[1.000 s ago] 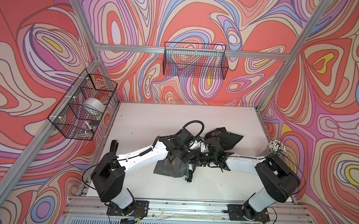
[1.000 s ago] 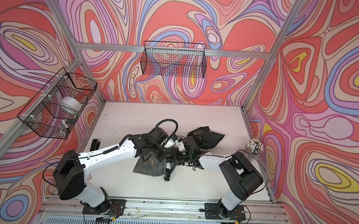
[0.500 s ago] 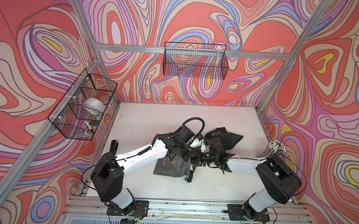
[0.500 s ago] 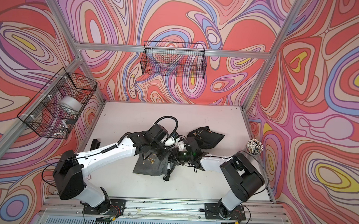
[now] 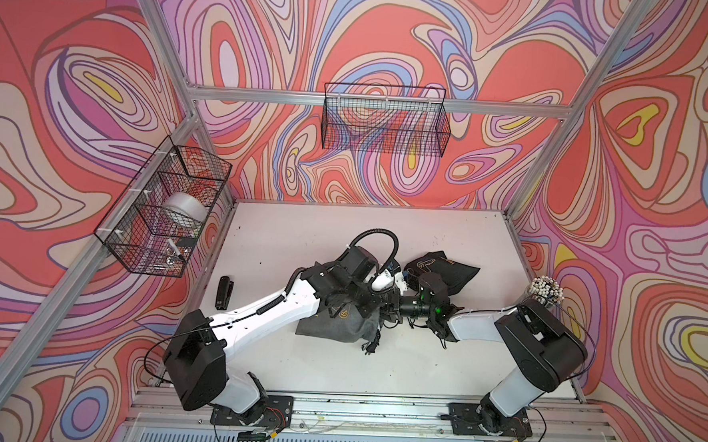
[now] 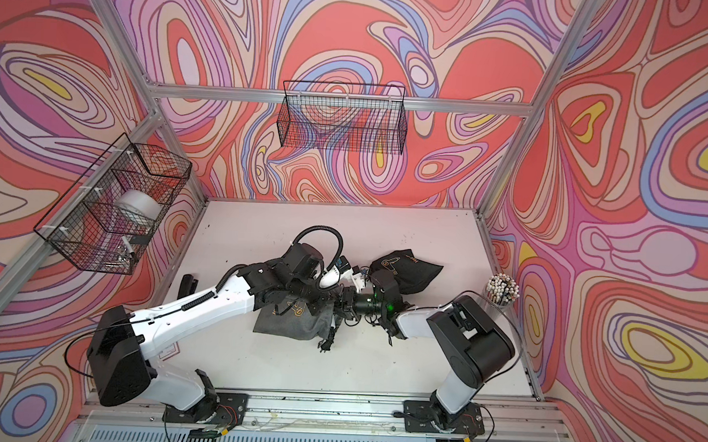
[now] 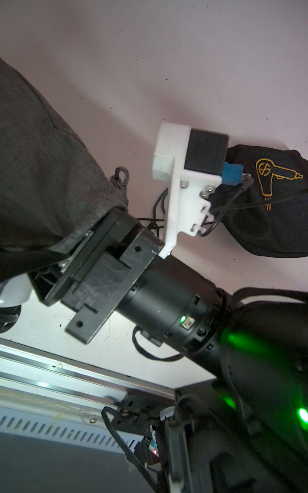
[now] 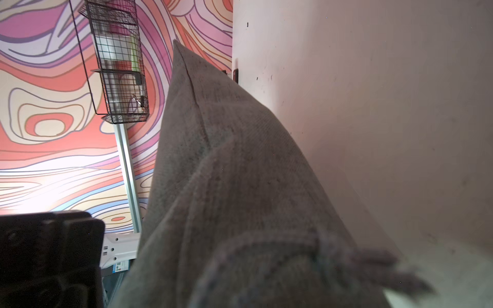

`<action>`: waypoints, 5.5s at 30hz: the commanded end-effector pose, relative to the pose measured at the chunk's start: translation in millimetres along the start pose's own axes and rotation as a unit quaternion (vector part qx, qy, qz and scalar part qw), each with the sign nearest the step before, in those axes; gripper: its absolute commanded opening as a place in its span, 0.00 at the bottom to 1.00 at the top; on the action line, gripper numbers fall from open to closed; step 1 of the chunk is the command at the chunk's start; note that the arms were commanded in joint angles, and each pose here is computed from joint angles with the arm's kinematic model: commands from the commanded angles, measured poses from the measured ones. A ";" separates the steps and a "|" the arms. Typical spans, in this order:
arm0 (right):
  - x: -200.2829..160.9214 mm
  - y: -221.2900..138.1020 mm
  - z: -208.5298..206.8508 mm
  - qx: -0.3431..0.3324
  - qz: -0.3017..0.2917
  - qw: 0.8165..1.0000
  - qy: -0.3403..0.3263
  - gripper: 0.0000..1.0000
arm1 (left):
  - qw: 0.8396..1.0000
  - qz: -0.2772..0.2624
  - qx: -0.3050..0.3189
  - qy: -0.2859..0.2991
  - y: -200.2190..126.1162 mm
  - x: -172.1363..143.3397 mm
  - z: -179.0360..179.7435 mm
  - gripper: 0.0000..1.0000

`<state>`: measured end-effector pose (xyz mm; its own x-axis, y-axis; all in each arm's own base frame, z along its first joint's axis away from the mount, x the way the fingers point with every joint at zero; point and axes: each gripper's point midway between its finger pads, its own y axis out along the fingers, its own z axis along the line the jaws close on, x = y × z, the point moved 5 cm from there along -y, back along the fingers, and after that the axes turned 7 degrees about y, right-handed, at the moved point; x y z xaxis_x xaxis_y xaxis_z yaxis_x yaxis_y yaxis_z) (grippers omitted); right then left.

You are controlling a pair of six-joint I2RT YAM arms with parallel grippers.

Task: Pack away hair dryers
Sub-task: Place the hair dryer in the drawstring bag.

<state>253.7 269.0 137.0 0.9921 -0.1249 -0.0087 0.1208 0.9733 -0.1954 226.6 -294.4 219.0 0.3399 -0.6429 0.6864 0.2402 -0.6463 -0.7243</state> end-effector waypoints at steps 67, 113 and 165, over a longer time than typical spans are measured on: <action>34.9 3.4 -3.2 -0.068 -0.078 0.991 0.089 0.45 | 0.995 -0.004 0.089 -0.044 -4.3 -21.9 10.8 0.00; -30.7 -35.2 -32.9 -0.194 -0.045 0.980 0.012 0.52 | 0.988 -0.001 0.108 -0.109 -10.4 7.1 40.5 0.00; -10.1 15.7 -27.0 -0.088 -0.066 0.993 0.040 0.46 | 0.977 -0.109 0.073 -0.167 -24.4 23.9 30.0 0.00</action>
<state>240.4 275.5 104.7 0.9652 -0.2547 -0.0601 0.2084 0.8870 -0.4120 255.2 -275.4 220.0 0.5836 -0.4132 0.6990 0.4174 -0.5858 -0.6947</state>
